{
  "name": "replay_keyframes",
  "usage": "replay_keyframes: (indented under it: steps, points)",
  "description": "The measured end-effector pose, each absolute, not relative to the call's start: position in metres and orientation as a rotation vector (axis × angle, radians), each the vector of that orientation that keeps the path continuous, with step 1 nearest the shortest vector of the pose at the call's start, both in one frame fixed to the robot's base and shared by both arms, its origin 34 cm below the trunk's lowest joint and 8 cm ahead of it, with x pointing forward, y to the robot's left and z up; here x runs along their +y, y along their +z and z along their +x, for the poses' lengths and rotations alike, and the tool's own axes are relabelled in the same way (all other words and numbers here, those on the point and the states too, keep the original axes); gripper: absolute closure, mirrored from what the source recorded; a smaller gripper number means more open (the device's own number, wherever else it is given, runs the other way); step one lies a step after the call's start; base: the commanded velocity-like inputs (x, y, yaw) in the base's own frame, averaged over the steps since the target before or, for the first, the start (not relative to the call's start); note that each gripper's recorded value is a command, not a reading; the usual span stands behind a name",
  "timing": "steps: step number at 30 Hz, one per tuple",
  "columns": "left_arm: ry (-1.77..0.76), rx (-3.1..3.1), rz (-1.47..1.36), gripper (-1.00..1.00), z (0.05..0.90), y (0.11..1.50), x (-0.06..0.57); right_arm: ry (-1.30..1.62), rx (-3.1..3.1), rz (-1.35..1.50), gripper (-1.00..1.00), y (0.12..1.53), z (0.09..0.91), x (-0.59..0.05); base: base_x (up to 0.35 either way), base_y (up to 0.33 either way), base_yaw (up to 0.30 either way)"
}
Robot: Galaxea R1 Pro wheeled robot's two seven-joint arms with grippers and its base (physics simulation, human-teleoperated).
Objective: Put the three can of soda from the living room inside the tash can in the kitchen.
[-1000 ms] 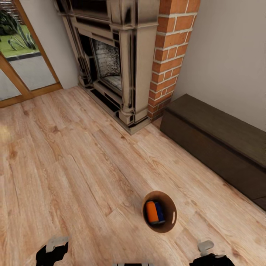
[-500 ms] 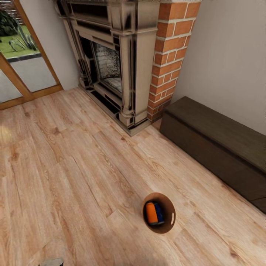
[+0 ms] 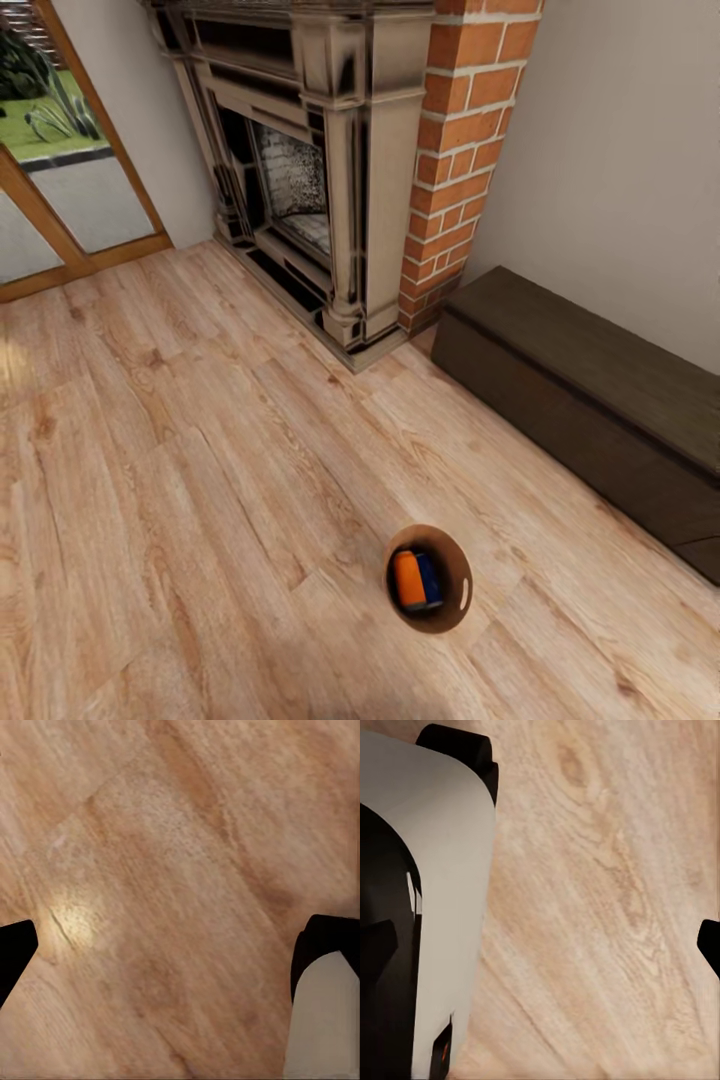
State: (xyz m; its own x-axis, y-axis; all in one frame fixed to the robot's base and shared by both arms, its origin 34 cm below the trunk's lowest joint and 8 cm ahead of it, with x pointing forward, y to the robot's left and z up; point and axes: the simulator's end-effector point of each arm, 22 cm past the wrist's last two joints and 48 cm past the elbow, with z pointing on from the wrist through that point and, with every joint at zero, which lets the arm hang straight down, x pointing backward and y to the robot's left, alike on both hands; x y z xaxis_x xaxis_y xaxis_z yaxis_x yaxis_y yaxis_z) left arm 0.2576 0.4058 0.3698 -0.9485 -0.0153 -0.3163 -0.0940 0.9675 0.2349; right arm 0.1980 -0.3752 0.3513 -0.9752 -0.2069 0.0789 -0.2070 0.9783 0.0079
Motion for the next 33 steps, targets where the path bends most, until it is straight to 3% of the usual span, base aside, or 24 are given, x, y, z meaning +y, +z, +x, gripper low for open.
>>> replay_keyframes:
  steps: [33]
  points:
    - [0.364, 3.084, -0.096, -1.00, 0.141, 0.436, 0.397, -0.002, -3.047, 0.295, -1.00, 0.416, 0.179, -0.375, 0.000, 0.000, 0.000]
